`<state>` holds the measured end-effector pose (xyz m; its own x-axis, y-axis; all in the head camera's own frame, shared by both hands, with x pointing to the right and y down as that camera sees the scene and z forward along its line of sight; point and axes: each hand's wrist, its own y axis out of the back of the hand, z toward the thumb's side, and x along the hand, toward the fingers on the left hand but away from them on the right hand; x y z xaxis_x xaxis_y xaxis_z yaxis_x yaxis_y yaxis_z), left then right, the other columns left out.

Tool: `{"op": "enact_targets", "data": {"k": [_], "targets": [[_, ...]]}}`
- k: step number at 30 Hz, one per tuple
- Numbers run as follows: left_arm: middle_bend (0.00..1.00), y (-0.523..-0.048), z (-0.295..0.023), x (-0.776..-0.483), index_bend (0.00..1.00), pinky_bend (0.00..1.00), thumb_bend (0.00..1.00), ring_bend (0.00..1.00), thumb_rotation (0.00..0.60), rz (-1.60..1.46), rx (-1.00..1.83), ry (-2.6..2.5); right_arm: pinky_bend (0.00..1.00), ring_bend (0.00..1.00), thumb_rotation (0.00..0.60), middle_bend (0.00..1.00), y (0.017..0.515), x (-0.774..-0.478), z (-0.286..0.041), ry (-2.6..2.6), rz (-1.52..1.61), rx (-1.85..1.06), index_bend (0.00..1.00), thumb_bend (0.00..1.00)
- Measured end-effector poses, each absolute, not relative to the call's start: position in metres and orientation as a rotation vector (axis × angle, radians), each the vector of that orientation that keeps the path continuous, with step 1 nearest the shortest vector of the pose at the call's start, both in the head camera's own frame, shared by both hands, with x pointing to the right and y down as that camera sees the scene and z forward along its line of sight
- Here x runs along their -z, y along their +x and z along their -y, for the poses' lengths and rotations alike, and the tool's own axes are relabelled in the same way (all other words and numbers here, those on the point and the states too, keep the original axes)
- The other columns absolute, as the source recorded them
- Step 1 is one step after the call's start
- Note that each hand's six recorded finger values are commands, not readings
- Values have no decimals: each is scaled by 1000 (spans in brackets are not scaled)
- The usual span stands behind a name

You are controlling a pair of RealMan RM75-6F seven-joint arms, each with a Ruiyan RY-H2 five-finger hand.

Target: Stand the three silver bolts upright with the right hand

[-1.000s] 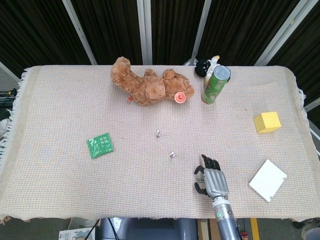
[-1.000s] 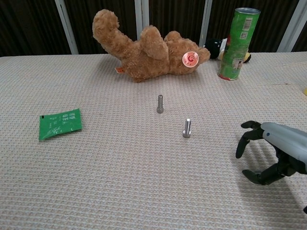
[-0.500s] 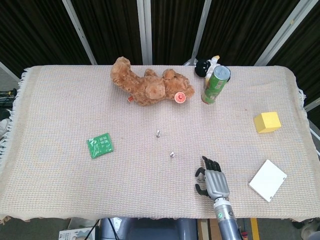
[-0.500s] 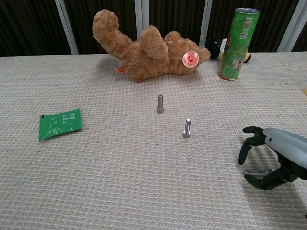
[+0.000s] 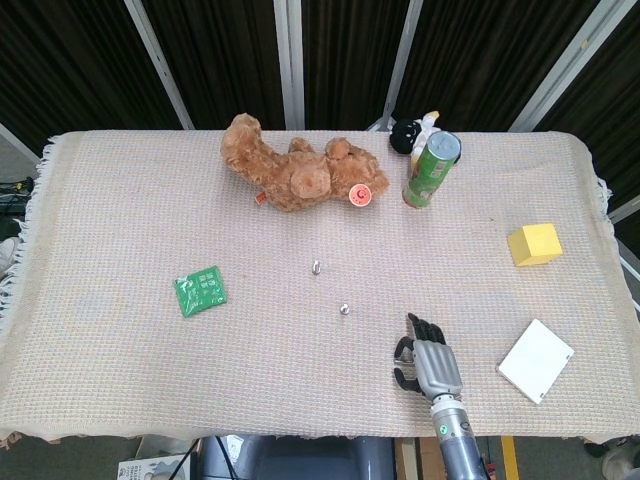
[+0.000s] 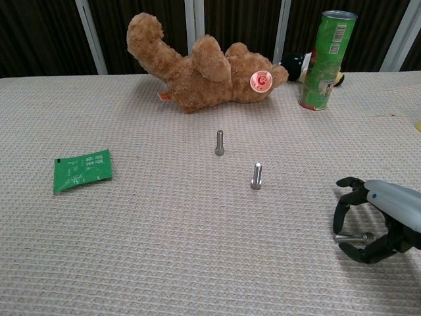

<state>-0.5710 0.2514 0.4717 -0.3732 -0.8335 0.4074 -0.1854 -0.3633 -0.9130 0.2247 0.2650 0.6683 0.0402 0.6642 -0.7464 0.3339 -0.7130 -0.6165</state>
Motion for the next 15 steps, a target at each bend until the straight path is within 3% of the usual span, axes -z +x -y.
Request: {"op": "enact_targets", "data": {"k": [15], "targets": [[11, -572, -252, -471, 78, 93, 74, 0, 600, -1383, 1787, -1362, 40, 3, 600, 0, 227, -674, -264, -2041, 1018, -1738, 545, 369]]}}
